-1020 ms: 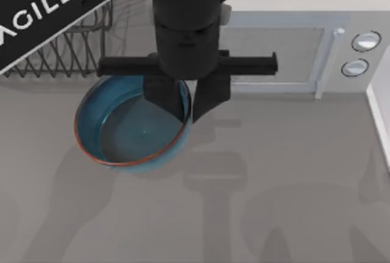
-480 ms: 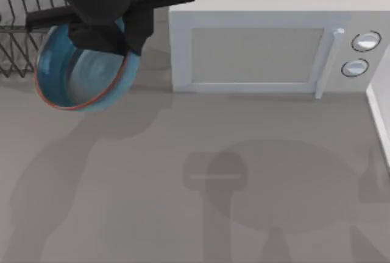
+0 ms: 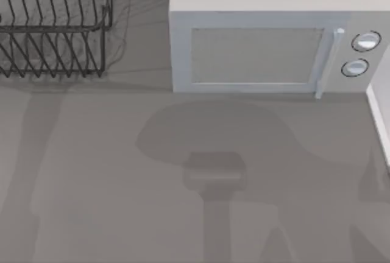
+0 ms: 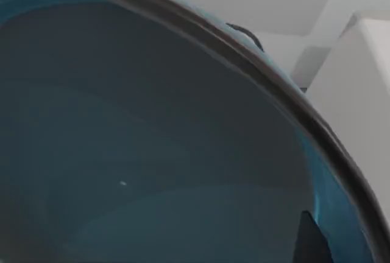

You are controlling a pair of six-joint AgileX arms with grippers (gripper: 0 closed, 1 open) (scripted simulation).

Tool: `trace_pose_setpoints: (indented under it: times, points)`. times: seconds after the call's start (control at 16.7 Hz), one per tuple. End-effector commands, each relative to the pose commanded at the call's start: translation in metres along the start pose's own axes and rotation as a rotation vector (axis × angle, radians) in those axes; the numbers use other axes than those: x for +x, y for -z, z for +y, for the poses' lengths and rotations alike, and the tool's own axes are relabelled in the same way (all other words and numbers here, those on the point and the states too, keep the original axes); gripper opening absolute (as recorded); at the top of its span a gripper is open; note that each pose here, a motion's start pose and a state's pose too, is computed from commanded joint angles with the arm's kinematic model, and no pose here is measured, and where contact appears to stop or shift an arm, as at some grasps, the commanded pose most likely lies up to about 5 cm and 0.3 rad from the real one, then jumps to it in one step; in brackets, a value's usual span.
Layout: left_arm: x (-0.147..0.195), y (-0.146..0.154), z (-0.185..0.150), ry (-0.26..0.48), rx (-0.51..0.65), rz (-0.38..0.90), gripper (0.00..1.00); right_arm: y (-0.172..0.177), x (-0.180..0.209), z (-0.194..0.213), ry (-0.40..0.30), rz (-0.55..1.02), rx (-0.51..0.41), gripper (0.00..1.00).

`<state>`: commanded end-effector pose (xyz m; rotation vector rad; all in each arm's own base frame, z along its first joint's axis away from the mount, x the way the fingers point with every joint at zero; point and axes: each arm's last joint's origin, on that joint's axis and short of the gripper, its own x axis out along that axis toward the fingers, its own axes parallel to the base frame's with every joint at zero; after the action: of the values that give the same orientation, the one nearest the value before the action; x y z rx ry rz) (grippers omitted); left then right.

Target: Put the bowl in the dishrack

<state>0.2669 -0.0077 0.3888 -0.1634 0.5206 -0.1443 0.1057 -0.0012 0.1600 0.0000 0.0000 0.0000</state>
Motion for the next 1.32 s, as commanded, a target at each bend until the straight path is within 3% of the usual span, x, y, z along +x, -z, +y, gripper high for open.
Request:
trace_pose_setpoints:
  times: [0.18,0.36,0.84,1.08,1.32]
  points:
    - [-0.049,0.005,0.019,-0.066,0.094,-0.28,0.0,0.0,0.0,0.0,0.0,0.0,0.0,1.0]
    - [-0.084,0.011,0.022,-0.112,0.153,-0.467,0.0,0.0,0.0,0.0,0.0,0.0,0.0,1.0]
    - [-0.093,0.013,0.022,-0.124,0.169,-0.518,0.0,0.0,0.0,0.0,0.0,0.0,0.0,1.0]
    - [-0.06,0.005,0.034,-0.143,0.162,-0.51,0.0,0.0,0.0,0.0,0.0,0.0,0.0,1.0]
    - [0.015,0.001,0.055,-0.157,0.159,-0.514,0.0,0.0,0.0,0.0,0.0,0.0,0.0,1.0]
